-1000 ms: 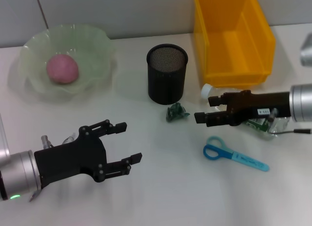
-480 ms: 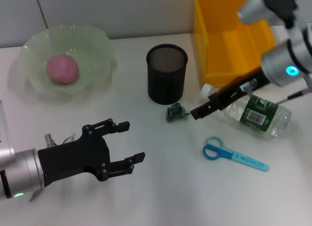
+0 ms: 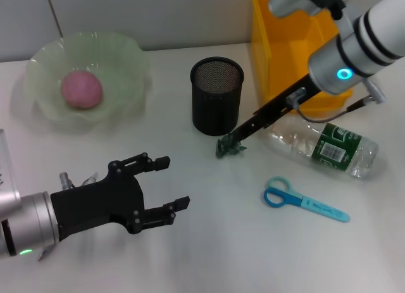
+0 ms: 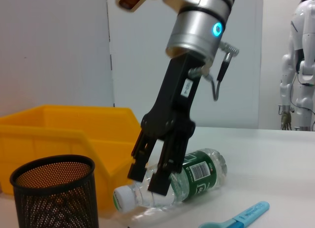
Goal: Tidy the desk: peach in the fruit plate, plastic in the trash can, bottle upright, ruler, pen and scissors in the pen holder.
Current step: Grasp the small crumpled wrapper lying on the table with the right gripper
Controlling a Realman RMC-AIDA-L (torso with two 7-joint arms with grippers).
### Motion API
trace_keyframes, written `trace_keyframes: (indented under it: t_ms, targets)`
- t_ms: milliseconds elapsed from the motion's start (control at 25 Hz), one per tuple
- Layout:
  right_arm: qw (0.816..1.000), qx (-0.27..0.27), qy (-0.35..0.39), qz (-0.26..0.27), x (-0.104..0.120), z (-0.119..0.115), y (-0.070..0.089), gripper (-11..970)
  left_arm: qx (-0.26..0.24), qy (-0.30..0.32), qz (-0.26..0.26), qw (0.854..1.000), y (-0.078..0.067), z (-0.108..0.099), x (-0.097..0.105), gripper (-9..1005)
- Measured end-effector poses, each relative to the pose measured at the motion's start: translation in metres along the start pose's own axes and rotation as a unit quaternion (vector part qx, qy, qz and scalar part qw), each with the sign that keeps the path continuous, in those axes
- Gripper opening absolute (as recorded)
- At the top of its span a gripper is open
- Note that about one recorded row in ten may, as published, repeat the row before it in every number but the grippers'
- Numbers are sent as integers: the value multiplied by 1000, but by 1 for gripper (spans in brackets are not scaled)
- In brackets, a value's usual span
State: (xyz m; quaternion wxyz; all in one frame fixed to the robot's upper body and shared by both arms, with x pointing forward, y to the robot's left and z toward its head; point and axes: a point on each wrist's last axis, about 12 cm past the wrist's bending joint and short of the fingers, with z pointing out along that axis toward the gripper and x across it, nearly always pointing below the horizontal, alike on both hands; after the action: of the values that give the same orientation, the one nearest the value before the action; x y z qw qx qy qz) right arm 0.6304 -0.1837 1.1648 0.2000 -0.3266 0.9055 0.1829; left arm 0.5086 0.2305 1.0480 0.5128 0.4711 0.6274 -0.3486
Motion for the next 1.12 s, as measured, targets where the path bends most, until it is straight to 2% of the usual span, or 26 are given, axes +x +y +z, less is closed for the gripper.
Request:
trace_keyframes:
  t_ms: [280, 1120]
  targets:
    - [1000, 8, 8, 4, -4, 26, 1, 818, 5, 3, 3, 1000, 0, 1, 0, 782]
    - [999, 16, 28, -2, -9, 57, 9, 814, 8, 4, 7, 1000, 1, 3, -2, 783]
